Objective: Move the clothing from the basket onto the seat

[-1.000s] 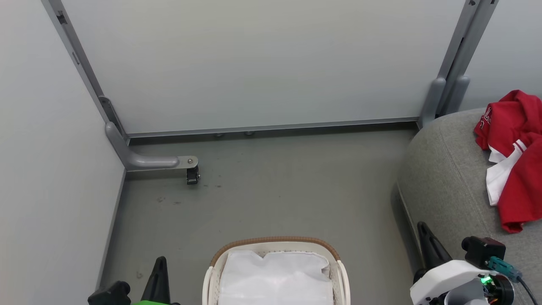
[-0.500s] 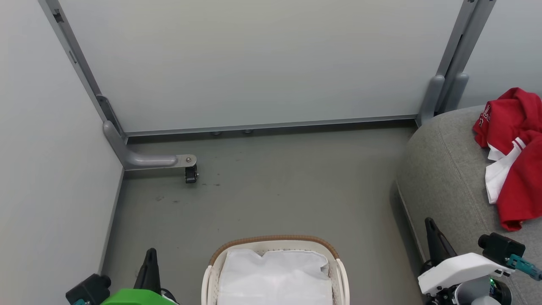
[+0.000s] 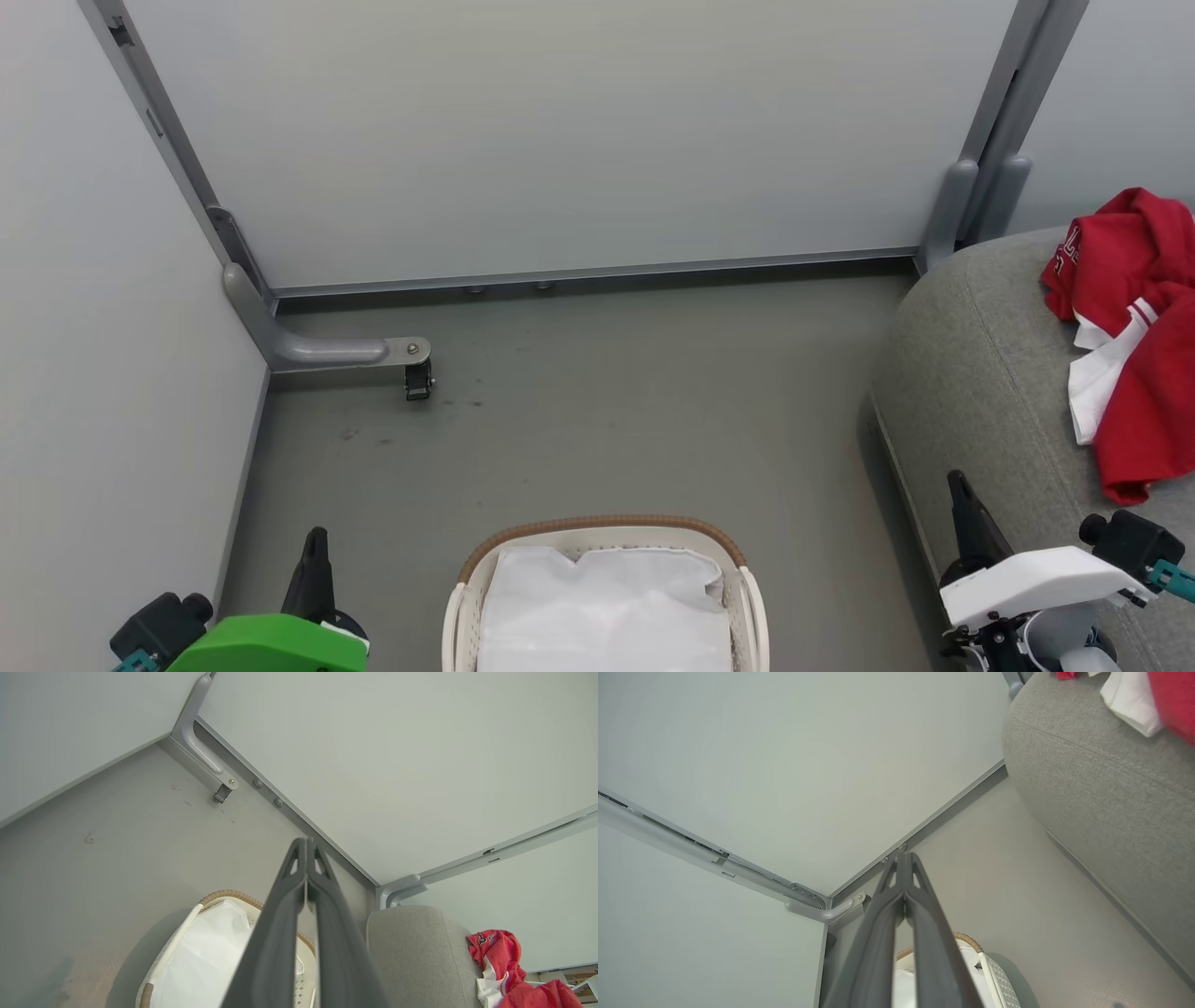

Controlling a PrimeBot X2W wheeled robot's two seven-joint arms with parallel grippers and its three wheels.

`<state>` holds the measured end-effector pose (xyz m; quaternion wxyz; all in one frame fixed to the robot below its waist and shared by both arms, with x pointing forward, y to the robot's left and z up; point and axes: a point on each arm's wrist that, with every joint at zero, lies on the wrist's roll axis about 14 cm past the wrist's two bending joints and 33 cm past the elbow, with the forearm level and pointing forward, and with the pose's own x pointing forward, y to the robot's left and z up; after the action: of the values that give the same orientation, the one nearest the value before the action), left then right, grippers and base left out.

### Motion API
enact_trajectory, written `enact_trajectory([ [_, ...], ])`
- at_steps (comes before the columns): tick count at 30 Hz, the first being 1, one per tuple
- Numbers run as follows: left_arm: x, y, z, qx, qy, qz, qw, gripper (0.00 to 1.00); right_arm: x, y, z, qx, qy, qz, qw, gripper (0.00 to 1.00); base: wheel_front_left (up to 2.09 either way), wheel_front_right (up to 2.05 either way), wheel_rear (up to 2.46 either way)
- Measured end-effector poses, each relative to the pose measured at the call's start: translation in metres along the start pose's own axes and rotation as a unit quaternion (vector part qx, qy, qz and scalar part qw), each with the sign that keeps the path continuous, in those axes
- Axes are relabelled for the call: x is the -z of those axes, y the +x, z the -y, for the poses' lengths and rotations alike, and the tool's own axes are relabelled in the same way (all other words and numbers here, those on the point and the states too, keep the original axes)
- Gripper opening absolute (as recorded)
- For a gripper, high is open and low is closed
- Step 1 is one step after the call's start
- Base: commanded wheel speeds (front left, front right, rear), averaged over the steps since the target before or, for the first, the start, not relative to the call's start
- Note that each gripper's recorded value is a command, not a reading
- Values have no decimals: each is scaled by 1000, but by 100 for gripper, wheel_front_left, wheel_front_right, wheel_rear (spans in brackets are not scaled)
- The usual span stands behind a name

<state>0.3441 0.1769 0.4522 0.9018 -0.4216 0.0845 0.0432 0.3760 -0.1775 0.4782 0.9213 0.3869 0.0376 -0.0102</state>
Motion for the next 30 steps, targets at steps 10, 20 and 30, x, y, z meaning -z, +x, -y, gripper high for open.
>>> enact_trajectory([
  [10,-8,5,3,6,-56,4,998,0,-4,1,1,4,62,2,998,0,0,0,0],
  [20,-16,10,6,13,-107,7,994,0,-8,3,1,4,119,4,993,0,0,0,0],
  [30,-23,15,10,23,-153,11,988,0,-13,4,1,2,169,6,986,0,0,0,0],
])
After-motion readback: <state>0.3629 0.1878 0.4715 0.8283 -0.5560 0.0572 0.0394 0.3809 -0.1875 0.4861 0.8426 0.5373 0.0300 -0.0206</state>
